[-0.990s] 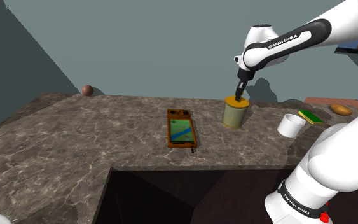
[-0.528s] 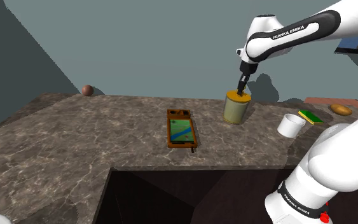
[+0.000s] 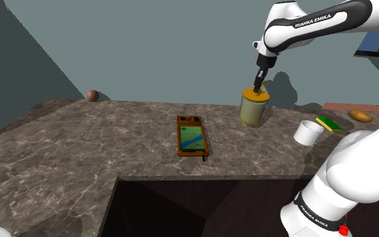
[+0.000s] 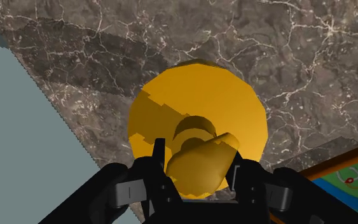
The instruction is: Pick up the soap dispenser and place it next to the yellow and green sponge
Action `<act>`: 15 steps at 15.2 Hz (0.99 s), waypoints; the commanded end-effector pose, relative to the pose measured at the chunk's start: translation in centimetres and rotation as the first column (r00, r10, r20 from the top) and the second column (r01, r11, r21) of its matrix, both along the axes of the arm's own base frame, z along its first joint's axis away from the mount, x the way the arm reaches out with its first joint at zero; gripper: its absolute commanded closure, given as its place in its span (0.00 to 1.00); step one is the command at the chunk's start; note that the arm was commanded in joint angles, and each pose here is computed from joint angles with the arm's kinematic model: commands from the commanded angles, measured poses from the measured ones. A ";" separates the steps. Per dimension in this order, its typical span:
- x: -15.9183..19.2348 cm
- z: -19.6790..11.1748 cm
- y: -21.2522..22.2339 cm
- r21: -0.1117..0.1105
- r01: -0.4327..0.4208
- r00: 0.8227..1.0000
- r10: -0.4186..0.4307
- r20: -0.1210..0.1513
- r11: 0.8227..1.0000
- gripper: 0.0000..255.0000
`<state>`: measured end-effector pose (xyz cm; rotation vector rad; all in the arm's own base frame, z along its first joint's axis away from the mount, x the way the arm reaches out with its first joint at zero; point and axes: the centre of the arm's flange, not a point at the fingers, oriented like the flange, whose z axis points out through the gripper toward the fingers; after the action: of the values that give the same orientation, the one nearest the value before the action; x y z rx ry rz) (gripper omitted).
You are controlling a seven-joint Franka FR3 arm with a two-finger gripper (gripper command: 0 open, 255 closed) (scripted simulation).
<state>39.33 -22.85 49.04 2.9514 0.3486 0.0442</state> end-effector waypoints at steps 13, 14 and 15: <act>0.0 7.5 0.0 0.000 0.000 1.000 0.000 0.000 1.000 1.00; 0.0 8.0 0.0 0.000 0.000 1.000 0.000 0.000 1.000 1.00; 0.0 8.5 0.0 0.000 0.000 1.000 0.000 0.000 1.000 1.00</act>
<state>39.34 -22.86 56.95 2.9516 0.3487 0.0439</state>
